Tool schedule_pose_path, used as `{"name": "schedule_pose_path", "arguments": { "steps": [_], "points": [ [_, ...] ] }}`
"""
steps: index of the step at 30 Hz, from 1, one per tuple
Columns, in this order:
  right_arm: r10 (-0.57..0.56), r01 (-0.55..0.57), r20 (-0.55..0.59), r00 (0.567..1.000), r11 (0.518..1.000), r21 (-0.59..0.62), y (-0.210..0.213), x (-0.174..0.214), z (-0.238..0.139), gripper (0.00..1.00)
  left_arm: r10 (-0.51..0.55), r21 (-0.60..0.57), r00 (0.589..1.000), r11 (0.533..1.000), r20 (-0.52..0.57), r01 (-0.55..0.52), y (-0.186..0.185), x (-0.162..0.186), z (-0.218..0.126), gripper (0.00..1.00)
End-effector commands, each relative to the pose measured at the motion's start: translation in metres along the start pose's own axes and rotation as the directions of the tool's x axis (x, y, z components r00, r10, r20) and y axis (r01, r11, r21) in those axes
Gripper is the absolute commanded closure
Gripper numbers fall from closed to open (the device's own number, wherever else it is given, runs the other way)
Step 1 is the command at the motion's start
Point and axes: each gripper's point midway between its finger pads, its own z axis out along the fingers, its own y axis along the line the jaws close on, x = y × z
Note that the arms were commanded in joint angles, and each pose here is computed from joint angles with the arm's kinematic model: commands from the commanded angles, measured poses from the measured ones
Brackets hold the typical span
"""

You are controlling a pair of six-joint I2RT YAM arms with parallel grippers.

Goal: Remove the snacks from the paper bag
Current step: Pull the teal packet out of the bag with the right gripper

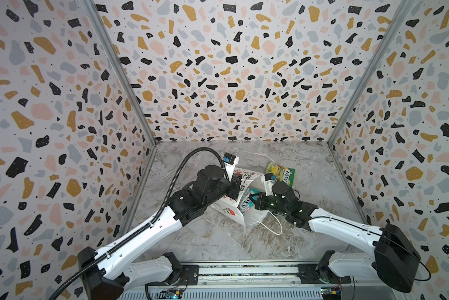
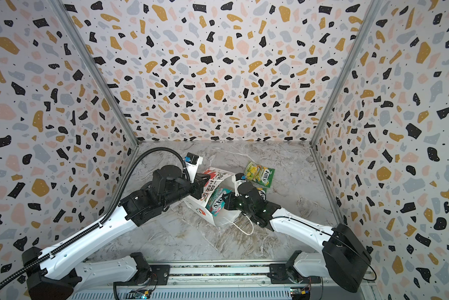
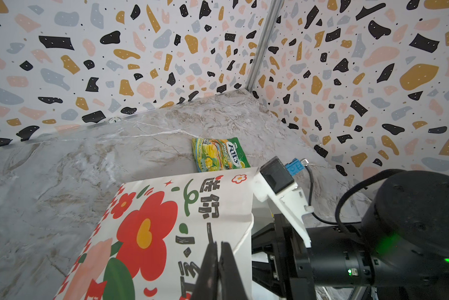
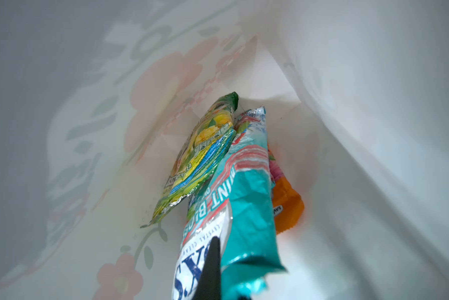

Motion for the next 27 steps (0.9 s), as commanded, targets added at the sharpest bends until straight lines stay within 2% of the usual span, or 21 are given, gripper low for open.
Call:
{"name": "schedule_pose_path", "arguments": {
  "steps": [1, 10, 16, 22, 27],
  "points": [
    [-0.115, 0.118, 0.072, 0.991, 0.992, -0.039, 0.027, -0.029, -0.035, 1.00, 0.013, -0.010, 0.999, 1.000, 0.038, -0.013, 0.000, -0.010, -0.009, 1.00],
    [-0.262, 0.287, 0.318, 0.911, 0.957, -0.033, 0.071, -0.089, -0.132, 1.00, 0.015, -0.007, 0.999, 1.000, 0.028, -0.015, 0.000, -0.007, -0.006, 1.00],
    [-0.288, 0.294, 0.448, 0.847, 0.954, 0.059, 0.078, -0.123, -0.184, 1.00, 0.015, -0.002, 1.000, 1.000, 0.027, -0.015, -0.001, -0.007, -0.005, 1.00],
    [-0.320, 0.206, 0.483, 0.815, 0.939, 0.275, 0.041, -0.145, -0.209, 1.00, 0.014, 0.011, 1.000, 1.000, 0.027, -0.014, -0.003, -0.007, -0.006, 1.00],
    [-0.310, 0.128, 0.468, 0.828, 0.916, 0.380, -0.013, -0.161, -0.209, 1.00, 0.011, 0.019, 0.999, 1.000, 0.033, -0.012, -0.005, -0.009, -0.008, 1.00]
  ]
}}
